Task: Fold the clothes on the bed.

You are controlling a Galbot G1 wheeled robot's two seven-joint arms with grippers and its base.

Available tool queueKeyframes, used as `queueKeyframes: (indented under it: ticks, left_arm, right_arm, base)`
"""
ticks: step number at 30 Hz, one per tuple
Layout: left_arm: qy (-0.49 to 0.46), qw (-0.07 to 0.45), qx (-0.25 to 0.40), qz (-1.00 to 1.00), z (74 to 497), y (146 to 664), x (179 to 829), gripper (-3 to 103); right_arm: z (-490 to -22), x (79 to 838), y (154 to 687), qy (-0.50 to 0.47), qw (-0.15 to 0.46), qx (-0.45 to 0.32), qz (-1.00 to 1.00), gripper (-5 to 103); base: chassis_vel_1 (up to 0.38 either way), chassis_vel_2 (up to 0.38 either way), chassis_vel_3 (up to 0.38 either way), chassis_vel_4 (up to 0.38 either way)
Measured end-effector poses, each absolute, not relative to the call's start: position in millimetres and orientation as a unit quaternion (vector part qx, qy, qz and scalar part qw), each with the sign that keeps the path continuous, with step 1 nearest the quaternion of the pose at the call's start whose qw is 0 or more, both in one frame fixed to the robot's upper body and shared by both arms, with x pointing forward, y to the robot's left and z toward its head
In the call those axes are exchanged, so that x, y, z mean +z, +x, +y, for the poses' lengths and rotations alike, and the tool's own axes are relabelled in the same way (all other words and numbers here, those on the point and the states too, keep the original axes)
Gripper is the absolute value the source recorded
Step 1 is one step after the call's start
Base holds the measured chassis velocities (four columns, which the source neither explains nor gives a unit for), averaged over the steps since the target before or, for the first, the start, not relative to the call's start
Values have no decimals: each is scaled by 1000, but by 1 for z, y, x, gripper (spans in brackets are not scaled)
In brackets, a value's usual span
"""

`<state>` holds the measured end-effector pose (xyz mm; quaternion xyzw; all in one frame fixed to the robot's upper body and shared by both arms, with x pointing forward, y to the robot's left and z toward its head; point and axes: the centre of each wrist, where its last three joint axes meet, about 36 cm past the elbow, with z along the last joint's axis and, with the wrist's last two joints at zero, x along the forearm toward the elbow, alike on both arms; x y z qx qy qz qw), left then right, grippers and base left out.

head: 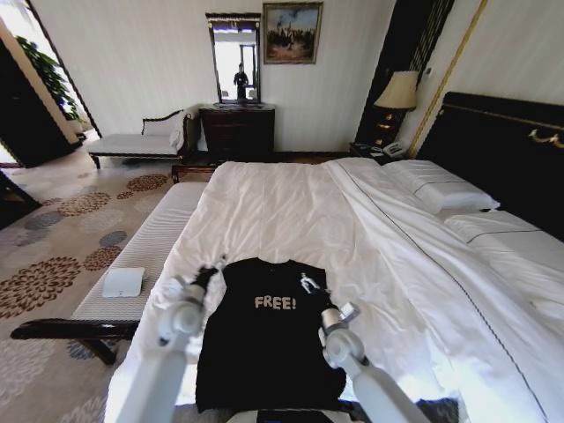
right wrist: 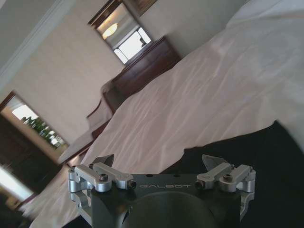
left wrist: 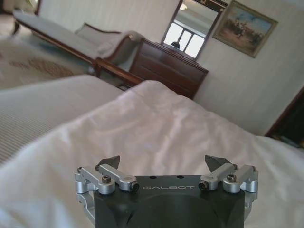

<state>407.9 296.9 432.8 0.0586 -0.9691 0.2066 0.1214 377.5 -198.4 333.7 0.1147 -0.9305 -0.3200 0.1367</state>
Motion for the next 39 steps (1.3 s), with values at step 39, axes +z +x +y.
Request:
queueKeyframes:
  ticks: [39]
  left_arm:
    - [269,106,128,-949,438,289,423,100]
  right_arm:
    - [-85,293,428,242,292,-340,-861,100]
  base:
    - [0,0,0,0]
